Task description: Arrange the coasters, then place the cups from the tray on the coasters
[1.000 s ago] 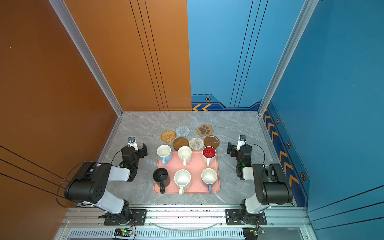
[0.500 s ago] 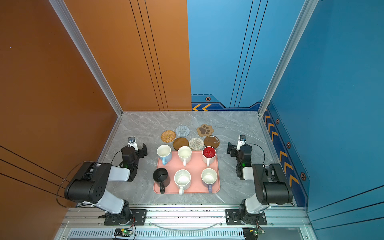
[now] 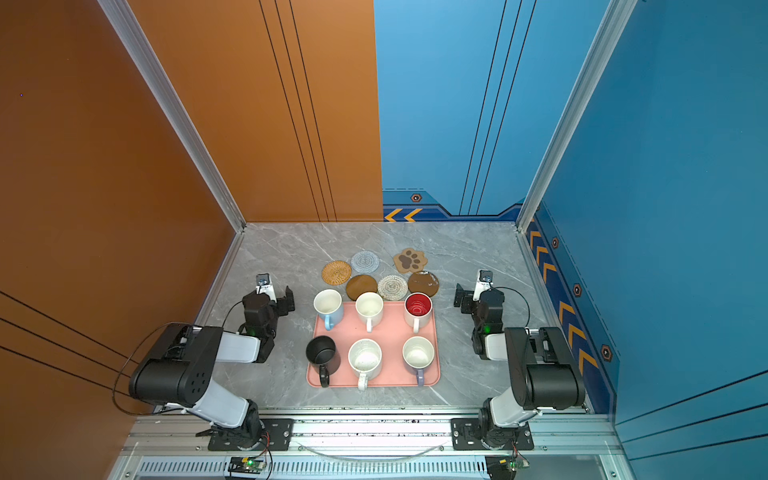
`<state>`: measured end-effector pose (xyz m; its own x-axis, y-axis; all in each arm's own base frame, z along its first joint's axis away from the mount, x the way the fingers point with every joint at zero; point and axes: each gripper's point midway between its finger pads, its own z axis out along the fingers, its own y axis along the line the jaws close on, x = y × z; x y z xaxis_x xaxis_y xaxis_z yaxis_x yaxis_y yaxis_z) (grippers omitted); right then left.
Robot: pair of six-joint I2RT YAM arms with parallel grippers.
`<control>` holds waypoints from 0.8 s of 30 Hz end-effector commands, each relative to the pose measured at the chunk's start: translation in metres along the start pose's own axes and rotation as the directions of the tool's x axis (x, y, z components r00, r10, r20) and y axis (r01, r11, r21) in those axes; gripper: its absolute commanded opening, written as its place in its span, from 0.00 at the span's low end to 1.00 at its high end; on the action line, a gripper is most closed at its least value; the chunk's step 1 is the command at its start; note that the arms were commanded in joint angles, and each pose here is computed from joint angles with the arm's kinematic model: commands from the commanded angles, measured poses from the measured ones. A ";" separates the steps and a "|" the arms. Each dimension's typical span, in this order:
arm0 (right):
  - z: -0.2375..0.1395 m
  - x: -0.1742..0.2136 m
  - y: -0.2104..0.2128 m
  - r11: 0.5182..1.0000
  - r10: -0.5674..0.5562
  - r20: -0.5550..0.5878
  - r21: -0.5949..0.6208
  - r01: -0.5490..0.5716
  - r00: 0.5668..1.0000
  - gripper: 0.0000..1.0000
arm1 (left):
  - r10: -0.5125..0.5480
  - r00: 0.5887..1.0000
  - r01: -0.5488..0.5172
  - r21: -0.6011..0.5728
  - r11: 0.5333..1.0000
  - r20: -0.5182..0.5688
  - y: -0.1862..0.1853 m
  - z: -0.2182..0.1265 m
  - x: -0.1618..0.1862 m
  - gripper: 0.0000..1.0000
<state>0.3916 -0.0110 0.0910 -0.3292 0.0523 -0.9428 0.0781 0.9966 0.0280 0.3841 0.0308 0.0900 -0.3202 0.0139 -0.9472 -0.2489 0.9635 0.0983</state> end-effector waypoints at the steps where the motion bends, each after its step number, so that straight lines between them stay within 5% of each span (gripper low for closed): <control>1: 0.003 -0.003 -0.001 1.000 0.008 -0.001 0.014 -0.008 1.000 1.00 | -0.003 1.000 0.004 -0.005 1.000 0.007 0.000 0.003 -0.006 0.98; 13: -0.012 -0.043 -0.019 0.988 0.048 -0.066 0.149 -0.038 0.997 0.96 | 0.027 0.999 -0.028 -0.036 0.999 -0.022 0.000 -0.021 -0.068 0.95; 24: -0.051 -0.046 0.026 0.997 0.075 -0.377 0.002 -0.080 0.923 0.78 | -0.039 0.991 0.071 0.265 0.962 -0.125 -0.061 -0.073 -0.124 0.91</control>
<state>0.3932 -0.0028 0.1754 -0.4874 0.1326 -0.8630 0.1414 0.9873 0.0718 0.3887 -0.0260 0.2439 -0.2921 -0.0334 -0.9558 -0.1138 0.9935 0.0001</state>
